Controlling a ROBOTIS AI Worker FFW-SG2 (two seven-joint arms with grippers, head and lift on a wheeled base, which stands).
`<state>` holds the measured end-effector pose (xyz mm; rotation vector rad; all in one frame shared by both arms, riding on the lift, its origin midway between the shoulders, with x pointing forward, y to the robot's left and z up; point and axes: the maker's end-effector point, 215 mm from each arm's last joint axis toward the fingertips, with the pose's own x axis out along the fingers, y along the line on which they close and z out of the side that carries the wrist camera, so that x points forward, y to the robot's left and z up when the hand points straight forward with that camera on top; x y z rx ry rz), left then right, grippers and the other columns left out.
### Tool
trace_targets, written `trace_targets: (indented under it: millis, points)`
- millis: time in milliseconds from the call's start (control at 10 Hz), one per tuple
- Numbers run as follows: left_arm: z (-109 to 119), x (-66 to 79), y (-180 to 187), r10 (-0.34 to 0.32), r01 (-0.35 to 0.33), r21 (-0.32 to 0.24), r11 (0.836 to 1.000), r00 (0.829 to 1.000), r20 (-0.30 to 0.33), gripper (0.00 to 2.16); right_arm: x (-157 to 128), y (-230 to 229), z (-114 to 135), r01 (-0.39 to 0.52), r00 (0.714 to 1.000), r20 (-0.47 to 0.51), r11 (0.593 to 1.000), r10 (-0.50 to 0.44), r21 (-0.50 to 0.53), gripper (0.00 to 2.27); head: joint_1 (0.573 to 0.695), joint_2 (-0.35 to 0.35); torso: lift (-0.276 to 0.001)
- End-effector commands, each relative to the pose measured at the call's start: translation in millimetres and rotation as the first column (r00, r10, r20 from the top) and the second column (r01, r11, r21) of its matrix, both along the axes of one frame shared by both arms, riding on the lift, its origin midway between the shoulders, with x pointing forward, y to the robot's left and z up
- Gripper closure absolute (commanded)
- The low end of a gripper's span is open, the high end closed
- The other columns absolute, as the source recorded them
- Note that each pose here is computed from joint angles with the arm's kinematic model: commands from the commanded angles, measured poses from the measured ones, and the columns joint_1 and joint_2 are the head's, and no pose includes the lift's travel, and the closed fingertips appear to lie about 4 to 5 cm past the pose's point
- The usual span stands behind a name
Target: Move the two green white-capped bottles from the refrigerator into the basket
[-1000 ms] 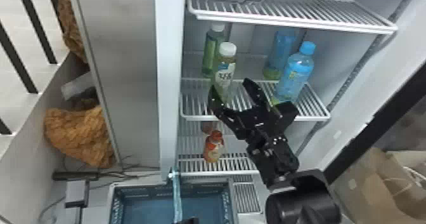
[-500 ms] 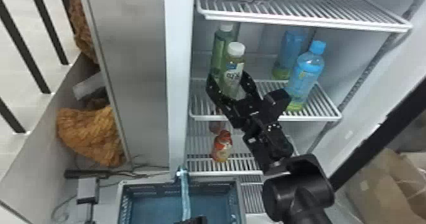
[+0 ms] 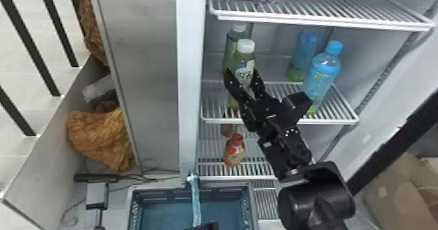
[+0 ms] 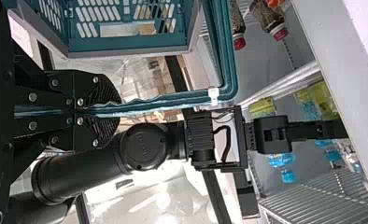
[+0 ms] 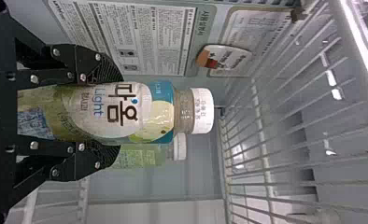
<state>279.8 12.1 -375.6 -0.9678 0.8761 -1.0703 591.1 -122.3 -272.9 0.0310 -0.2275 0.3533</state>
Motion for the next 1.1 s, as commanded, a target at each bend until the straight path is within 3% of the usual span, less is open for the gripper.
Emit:
trace_targets:
  millis: [0, 400, 800, 1000]
  points:
    - [-0.6, -0.8, 0.0, 0.0, 0.0, 0.0, 1.0, 1.0, -0.002, 1.2, -5.7, -3.4, 7.3, 0.006, 1.0, 0.016, 1.0, -0.006, 0.004, 0.84, 0.695, -0.14, -0.004]
    - [0.6, 0.1, -0.1, 0.0, 0.0, -0.002, 1.0, 1.0, 0.0, 1.2, -43.2, -7.2, 30.0, 0.002, 1.0, 0.029, 1.0, -0.002, -0.002, 0.84, 0.695, -0.152, -0.004]
    - [-0.5, 0.5, 1.6, 0.001, -0.001, 0.004, 1.0, 1.0, 0.001, 1.2, -87.2, -31.1, 23.9, 0.03, 0.999, -0.038, 1.0, -0.03, -0.001, 0.84, 0.695, -0.182, -0.004]
    - [-0.2, 0.1, 0.5, -0.003, 0.003, 0.004, 1.0, 1.0, 0.002, 1.2, -102.9, -32.3, 33.0, 0.017, 0.999, -0.039, 1.0, -0.016, 0.01, 0.84, 0.695, -0.203, -0.004]
